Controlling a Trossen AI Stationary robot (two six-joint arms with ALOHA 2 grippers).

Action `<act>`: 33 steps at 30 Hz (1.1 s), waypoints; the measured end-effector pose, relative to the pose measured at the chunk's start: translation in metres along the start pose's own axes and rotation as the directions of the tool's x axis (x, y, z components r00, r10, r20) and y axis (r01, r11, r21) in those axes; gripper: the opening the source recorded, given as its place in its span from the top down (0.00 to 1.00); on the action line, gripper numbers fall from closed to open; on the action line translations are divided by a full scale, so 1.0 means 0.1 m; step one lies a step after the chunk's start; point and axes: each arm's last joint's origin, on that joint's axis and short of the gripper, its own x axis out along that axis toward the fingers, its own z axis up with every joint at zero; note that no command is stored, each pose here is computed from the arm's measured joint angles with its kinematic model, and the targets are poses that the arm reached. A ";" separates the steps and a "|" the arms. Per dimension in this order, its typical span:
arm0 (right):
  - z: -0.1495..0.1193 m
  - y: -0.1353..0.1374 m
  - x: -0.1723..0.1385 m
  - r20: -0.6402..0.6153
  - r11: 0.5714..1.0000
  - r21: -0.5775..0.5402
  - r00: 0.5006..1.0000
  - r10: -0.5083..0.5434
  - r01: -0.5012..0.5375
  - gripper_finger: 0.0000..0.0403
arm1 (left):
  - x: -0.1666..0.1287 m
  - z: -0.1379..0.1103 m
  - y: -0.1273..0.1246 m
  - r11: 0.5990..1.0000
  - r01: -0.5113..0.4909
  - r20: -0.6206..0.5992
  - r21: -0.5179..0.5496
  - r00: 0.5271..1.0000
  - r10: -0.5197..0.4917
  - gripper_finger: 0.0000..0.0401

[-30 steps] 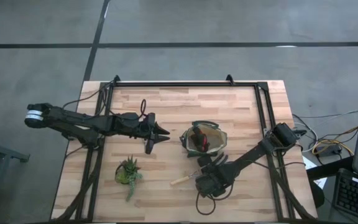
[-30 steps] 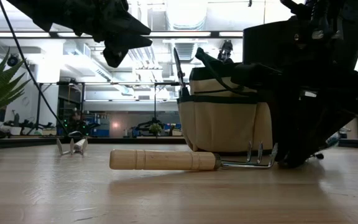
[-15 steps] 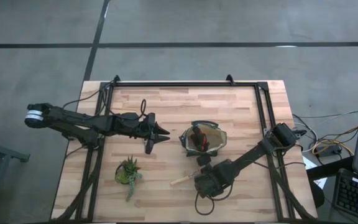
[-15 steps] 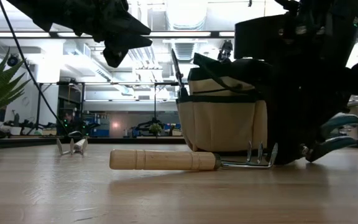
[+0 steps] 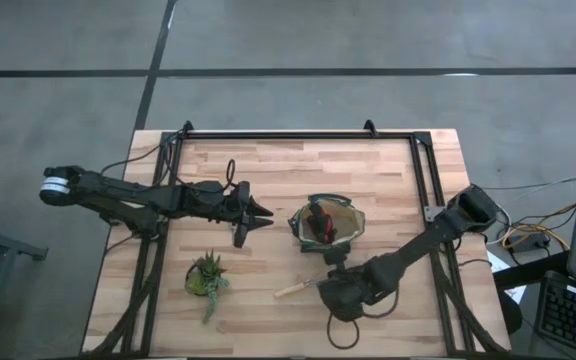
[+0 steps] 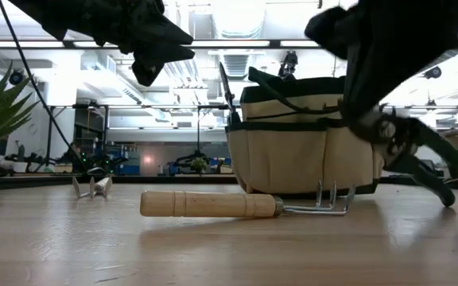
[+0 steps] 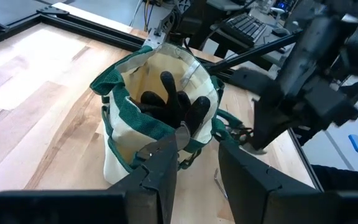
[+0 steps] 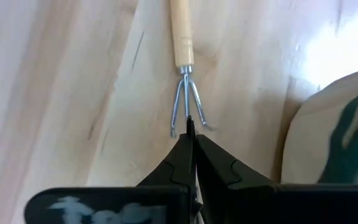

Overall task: Pick & Place Garden tools in Gardening bag
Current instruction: Put the green shear scissors into the green gardening bag

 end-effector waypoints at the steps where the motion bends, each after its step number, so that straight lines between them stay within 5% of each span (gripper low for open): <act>1: 0.01 0.00 -0.03 0.010 1.000 0.012 1.000 0.002 -0.002 0.98 | 0.00 0.00 0.00 1.000 0.000 0.000 0.000 1.000 0.000 0.70; 17: 0.03 -0.04 -0.16 0.082 0.997 0.069 0.996 -0.030 0.024 0.98 | 0.25 -0.24 -0.53 0.955 0.231 0.025 0.184 0.970 -0.240 0.70; 33: -0.13 -0.12 -0.93 0.255 0.964 0.237 0.950 -0.180 0.119 0.98 | 0.34 -0.26 -0.54 0.955 0.216 0.081 0.205 0.968 -0.237 0.70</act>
